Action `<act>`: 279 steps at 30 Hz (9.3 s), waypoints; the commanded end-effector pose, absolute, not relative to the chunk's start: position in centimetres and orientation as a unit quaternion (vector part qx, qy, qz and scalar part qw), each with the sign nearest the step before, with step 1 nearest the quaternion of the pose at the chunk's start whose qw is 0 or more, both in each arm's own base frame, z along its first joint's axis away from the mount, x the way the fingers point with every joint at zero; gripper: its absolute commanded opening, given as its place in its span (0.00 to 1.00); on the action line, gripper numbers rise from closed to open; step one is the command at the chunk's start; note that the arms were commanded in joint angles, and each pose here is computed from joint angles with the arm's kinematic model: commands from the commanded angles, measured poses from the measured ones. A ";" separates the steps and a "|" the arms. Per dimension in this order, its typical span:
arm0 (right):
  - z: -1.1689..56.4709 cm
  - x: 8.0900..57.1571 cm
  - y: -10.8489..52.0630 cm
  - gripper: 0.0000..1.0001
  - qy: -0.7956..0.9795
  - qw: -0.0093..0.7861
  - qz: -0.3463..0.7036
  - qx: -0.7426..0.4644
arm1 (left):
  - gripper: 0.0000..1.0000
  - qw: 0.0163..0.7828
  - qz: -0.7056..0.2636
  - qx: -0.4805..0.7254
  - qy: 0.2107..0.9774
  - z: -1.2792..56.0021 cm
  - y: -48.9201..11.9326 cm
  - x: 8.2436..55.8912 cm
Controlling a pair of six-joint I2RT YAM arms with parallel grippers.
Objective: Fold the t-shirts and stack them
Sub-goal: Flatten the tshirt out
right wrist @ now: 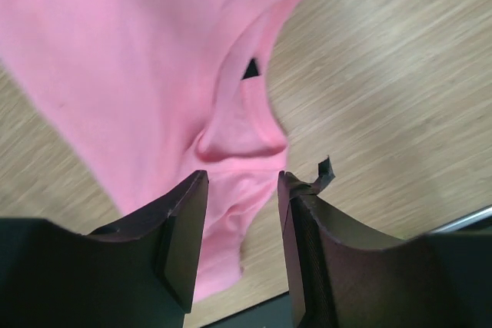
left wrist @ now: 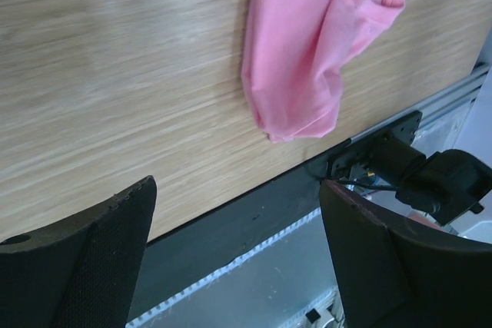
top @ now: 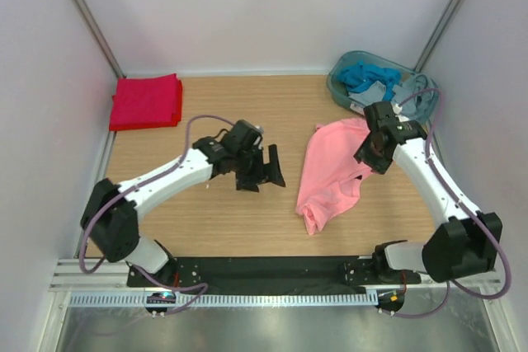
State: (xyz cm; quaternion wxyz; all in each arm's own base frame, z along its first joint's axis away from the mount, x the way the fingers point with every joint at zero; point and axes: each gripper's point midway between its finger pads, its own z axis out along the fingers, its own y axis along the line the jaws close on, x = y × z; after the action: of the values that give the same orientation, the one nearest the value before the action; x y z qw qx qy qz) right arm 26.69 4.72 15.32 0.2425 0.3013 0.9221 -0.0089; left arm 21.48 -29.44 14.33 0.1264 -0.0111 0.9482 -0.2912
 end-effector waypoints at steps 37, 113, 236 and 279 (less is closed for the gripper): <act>16.9 28.1 2.7 0.52 0.912 0.231 0.055 0.333 | 0.62 0.043 -0.335 0.075 0.938 14.0 -32.7 24.8; 3.2 29.1 2.6 0.01 0.880 0.160 -0.037 0.445 | 0.59 0.080 -0.223 0.051 0.970 8.5 -31.8 27.7; 27.6 38.3 2.0 0.01 0.858 0.370 0.041 0.354 | 0.00 0.430 -0.182 -0.264 0.844 36.7 -9.1 29.0; 15.9 27.9 7.3 0.52 0.898 0.106 -0.001 0.426 | 0.00 0.217 -0.151 -0.283 0.922 17.3 -9.3 23.6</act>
State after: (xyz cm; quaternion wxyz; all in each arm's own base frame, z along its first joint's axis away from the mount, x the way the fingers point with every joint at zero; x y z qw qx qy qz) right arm 32.82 7.85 16.38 0.1393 0.3517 0.9256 0.0084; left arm 22.03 -8.67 16.49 0.1904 -0.2811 0.9327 -0.1214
